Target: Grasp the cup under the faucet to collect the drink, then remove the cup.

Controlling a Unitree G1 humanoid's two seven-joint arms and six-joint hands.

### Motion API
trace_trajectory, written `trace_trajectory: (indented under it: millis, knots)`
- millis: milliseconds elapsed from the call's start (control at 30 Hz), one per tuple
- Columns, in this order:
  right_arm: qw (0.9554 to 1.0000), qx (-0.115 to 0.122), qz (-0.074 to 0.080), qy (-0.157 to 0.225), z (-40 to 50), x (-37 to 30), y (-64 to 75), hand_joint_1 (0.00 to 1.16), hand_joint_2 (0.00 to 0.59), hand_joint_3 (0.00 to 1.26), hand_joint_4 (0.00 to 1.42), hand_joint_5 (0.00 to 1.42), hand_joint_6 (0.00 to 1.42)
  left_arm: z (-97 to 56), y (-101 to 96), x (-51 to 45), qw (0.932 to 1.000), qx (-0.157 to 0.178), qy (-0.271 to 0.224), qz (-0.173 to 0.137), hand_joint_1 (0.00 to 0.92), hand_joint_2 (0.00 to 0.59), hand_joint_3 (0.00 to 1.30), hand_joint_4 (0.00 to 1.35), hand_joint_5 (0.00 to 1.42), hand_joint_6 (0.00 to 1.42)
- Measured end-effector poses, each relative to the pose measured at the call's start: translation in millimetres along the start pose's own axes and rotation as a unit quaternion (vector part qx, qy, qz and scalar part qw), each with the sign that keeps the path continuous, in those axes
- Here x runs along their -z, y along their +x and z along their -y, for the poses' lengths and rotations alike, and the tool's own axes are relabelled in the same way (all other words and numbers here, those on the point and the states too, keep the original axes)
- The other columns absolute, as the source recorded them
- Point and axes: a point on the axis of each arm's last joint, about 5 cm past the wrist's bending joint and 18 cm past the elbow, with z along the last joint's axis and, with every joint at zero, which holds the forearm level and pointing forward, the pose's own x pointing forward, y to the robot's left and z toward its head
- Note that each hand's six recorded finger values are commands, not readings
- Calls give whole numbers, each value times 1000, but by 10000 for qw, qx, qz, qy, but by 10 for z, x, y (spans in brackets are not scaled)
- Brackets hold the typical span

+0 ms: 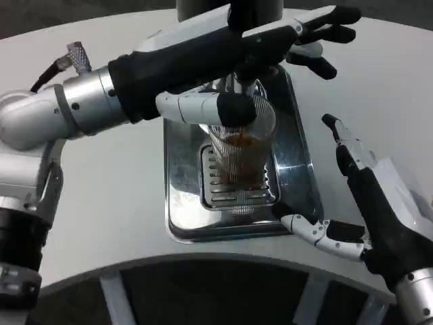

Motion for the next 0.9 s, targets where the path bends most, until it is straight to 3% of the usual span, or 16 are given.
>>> trace_trajectory:
  millis: [200,367,900]
  knots:
    - [9998,-27,75,195,-6,-9,133,654,219,0,0,0,0,6,-6,0,10000,-8,-1,-2,0,7,43,56,203,58]
    - [9991,-197,196,330,-38,-30,259,651,216,0,0,0,0,8,-9,0,10000,-49,-4,-4,0,7,45,57,204,58]
    - [9956,-572,236,710,-154,-22,545,579,184,0,0,0,0,13,-21,6,10000,-79,-19,-20,0,6,46,57,204,58]
